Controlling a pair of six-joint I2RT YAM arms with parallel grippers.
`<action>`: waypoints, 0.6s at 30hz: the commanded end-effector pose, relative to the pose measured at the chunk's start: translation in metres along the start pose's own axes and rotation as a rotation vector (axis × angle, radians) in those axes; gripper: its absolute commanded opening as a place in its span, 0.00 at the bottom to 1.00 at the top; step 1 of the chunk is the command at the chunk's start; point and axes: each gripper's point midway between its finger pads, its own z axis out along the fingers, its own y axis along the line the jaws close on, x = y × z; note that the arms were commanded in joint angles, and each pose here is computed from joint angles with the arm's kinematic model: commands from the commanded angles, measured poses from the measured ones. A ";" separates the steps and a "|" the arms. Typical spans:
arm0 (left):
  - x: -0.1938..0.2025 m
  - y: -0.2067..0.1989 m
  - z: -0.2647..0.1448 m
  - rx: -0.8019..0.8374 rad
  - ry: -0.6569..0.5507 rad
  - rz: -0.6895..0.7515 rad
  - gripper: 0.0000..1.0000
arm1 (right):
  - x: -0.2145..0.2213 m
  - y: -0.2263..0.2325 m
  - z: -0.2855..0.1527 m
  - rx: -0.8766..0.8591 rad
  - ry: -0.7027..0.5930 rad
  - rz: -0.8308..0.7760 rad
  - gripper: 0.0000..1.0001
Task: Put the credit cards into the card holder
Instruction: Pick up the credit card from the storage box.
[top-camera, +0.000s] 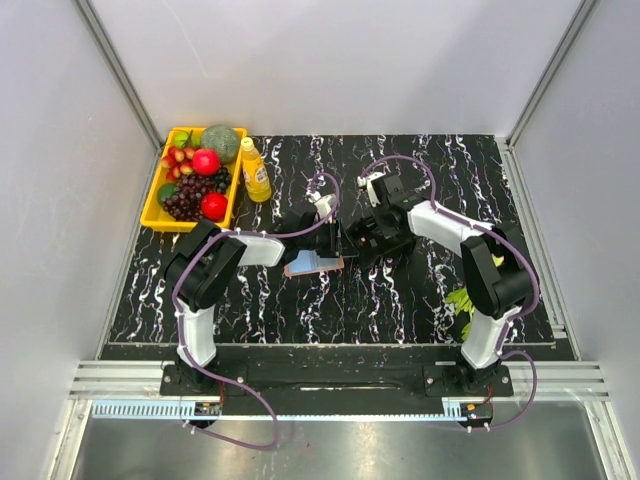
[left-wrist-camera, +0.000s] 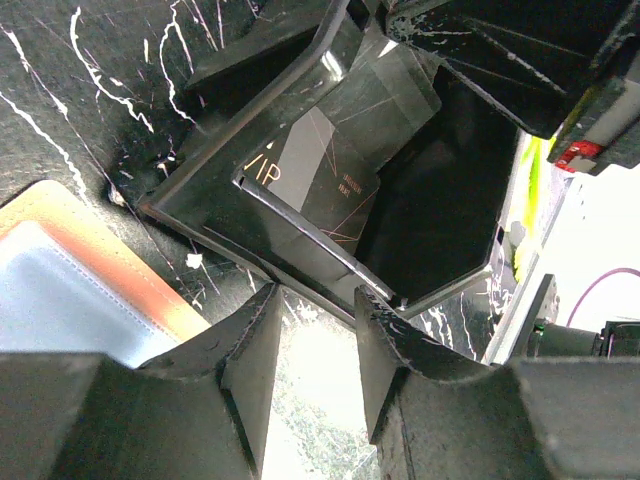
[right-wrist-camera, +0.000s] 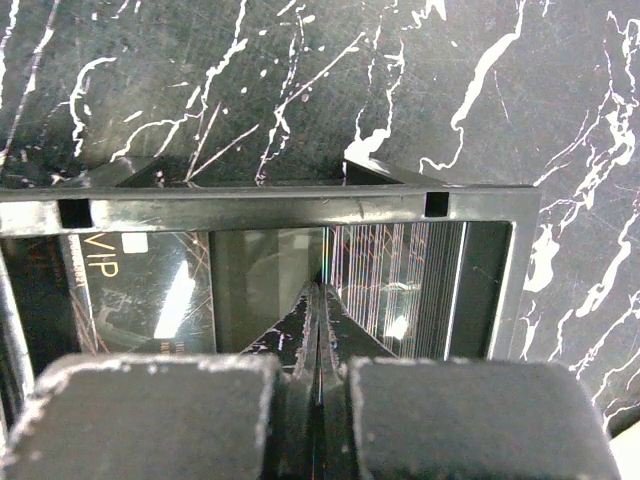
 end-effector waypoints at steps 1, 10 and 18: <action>-0.018 -0.015 0.003 0.056 -0.044 0.034 0.40 | -0.015 0.025 -0.023 -0.148 -0.052 0.009 0.00; -0.015 -0.013 0.003 0.054 -0.035 0.031 0.39 | -0.022 0.042 -0.029 -0.240 -0.097 0.046 0.01; -0.015 -0.013 0.004 0.057 -0.034 0.031 0.39 | -0.006 0.045 -0.015 -0.235 -0.035 0.039 0.11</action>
